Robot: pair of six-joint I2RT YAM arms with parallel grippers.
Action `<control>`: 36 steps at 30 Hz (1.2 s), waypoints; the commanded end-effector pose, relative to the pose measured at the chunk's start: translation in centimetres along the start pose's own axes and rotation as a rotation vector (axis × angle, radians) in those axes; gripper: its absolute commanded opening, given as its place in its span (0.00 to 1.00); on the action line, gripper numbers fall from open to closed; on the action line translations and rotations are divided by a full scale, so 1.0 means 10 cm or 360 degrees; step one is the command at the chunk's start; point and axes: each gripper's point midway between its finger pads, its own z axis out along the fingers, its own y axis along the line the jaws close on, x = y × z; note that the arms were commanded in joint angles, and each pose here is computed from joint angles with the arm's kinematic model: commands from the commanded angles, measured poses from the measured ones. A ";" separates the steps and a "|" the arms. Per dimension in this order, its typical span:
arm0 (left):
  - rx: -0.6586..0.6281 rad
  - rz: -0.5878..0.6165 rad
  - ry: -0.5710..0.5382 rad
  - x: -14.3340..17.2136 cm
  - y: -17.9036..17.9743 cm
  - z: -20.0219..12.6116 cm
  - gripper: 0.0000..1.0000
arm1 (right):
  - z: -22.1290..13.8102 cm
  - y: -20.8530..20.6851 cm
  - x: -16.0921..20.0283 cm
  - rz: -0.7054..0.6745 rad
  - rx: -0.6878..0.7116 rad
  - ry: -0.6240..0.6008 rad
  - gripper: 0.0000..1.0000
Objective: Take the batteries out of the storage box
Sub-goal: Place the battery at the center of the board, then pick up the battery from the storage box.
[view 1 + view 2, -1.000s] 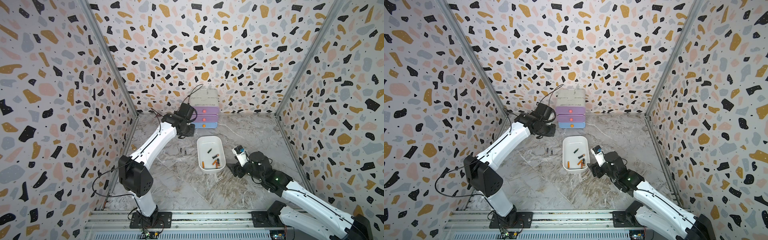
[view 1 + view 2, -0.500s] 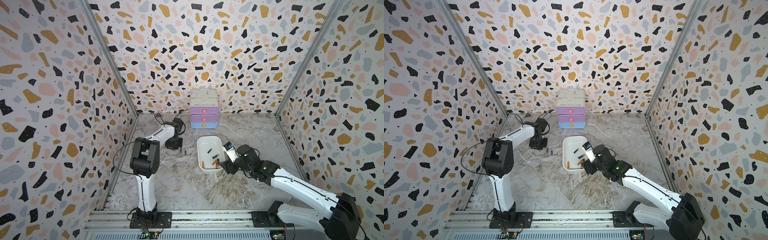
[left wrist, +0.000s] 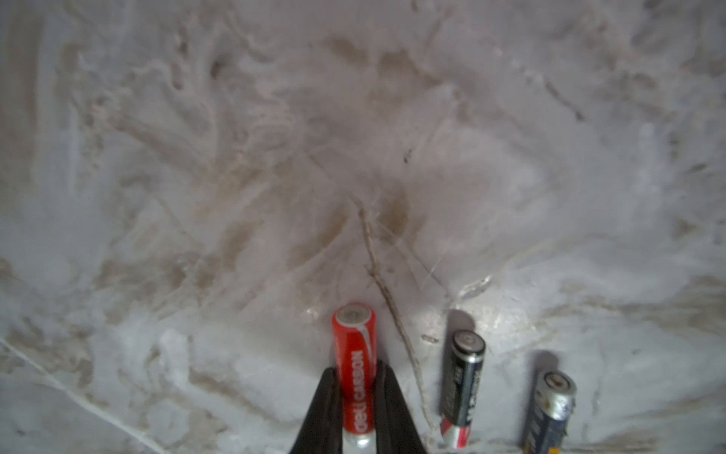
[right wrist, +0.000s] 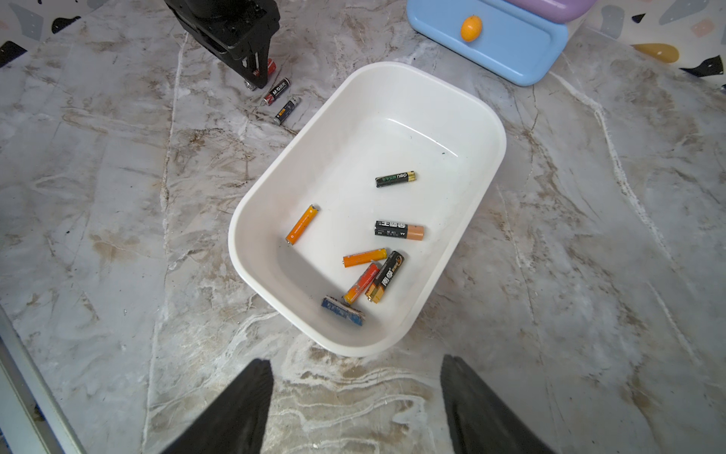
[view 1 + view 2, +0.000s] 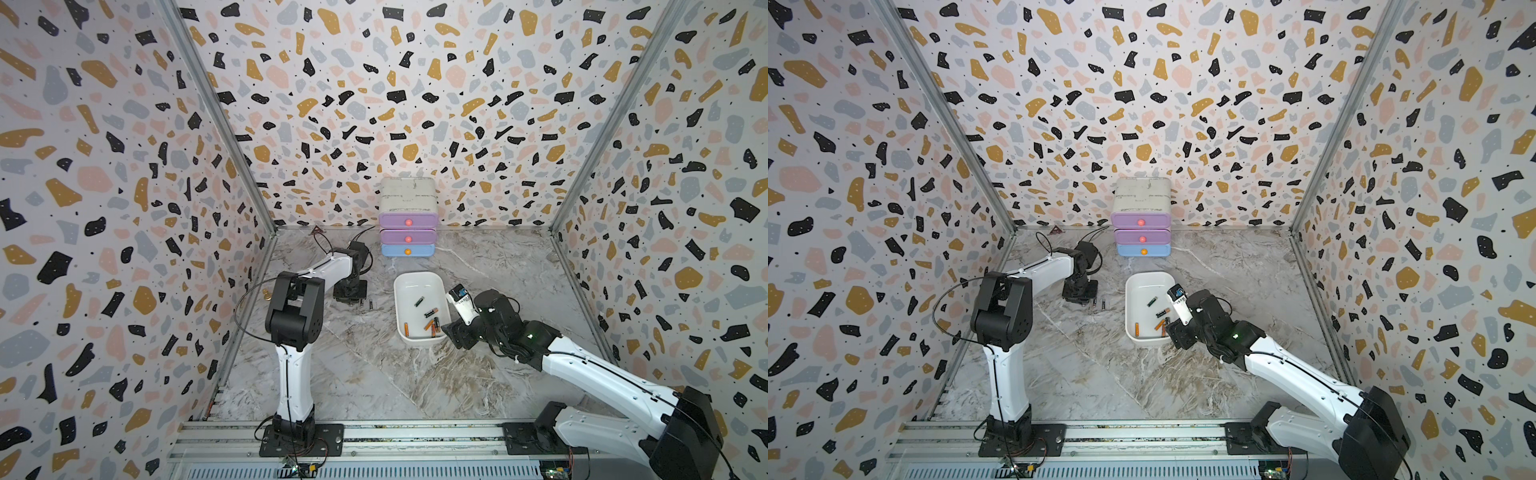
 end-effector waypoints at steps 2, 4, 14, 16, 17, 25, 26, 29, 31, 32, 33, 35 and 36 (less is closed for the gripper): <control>-0.0012 -0.0007 0.0017 0.07 -0.01 0.05 0.29 | -0.01 -0.04 -0.16 0.0068 0.0053 0.0038 0.77; -0.0002 -0.0006 0.0010 0.08 -0.03 0.02 0.32 | 0.10 -0.02 -0.16 0.0113 0.0042 0.0144 0.77; 0.0103 -0.0044 -0.0207 -0.01 -0.03 -0.67 0.38 | 0.48 -0.09 -0.16 0.0248 0.0157 0.0435 0.72; 0.0130 -0.0043 -0.0262 -0.04 -0.02 -0.85 0.38 | 0.56 -0.12 -0.19 0.0264 0.0197 0.0499 0.72; 0.0132 -0.0049 -0.0279 -0.04 -0.01 -0.91 0.38 | 0.59 -0.13 -0.19 0.0278 0.0214 0.0522 0.71; 0.0204 -0.0120 -0.0517 0.00 0.07 -1.41 0.38 | 0.99 -0.15 -0.28 0.0454 0.0316 0.0694 0.65; 0.0234 -0.0125 -0.0565 0.00 0.06 -1.47 0.38 | 1.03 -0.15 -0.33 0.0466 0.0324 0.0673 0.65; 0.0297 -0.0162 -0.0673 0.07 0.06 -1.56 0.39 | 1.15 -0.18 -0.44 0.0526 0.0371 0.0622 0.63; 0.0356 -0.0179 -0.0727 0.12 0.04 -1.60 0.40 | 1.22 -0.27 -0.49 0.0576 0.0469 0.0607 0.63; 0.0369 -0.0184 -0.0743 0.13 0.03 -1.61 0.40 | 1.25 -0.30 -0.50 0.0595 0.0504 0.0603 0.63; 0.0384 -0.0182 -0.0759 0.16 0.02 -1.63 0.40 | 1.29 -0.35 -0.49 0.0636 0.0563 0.0597 0.63; 0.0377 -0.0182 -0.0762 0.21 0.03 -1.61 0.40 | 1.37 -0.38 -0.49 0.0690 0.0605 0.0583 0.63; 0.0374 -0.0179 -0.0758 0.23 0.03 -1.60 0.40 | 1.42 -0.38 -0.50 0.0715 0.0612 0.0576 0.62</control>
